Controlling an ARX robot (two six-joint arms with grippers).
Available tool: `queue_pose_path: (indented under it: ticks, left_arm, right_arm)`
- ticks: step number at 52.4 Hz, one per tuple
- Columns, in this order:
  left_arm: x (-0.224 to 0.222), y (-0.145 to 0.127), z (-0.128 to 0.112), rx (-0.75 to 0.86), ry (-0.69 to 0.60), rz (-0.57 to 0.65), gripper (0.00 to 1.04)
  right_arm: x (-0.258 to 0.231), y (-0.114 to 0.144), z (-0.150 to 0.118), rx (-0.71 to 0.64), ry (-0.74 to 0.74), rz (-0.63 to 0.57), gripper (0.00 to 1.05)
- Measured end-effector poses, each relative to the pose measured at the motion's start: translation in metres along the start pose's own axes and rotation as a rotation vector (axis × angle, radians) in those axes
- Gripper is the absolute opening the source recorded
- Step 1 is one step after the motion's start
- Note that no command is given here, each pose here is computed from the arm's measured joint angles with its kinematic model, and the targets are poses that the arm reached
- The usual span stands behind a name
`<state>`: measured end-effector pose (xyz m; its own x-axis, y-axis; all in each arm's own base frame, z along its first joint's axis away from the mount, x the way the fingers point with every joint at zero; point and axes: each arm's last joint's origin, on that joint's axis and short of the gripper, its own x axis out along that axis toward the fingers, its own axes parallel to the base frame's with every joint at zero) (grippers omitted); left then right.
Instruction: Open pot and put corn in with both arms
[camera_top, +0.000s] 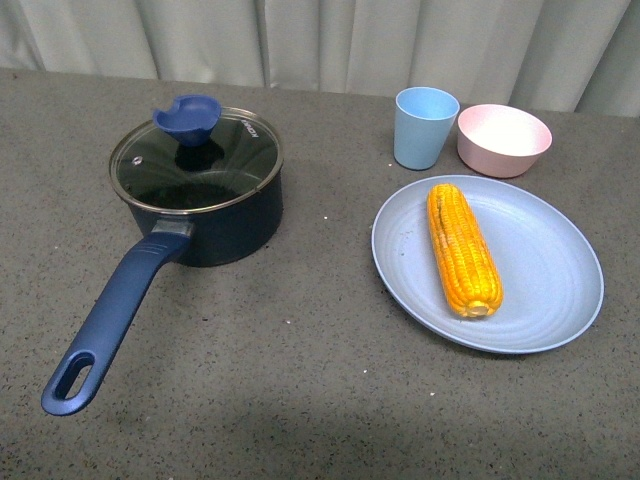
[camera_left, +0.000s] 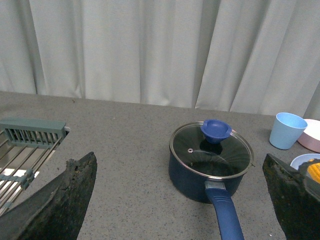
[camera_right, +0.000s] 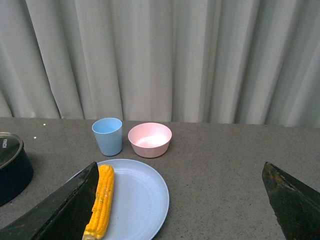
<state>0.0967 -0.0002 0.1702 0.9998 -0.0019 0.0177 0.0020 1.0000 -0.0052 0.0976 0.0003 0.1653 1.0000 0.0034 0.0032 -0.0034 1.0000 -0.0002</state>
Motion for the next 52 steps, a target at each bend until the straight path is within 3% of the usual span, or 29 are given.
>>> queue_pose_path:
  ticks: [52]
  left_arm:
    - [0.0000, 0.0000, 0.0000, 0.000, 0.000, 0.000, 0.98]
  right_arm:
    - [0.0000, 0.0000, 0.0000, 0.000, 0.000, 0.000, 0.96]
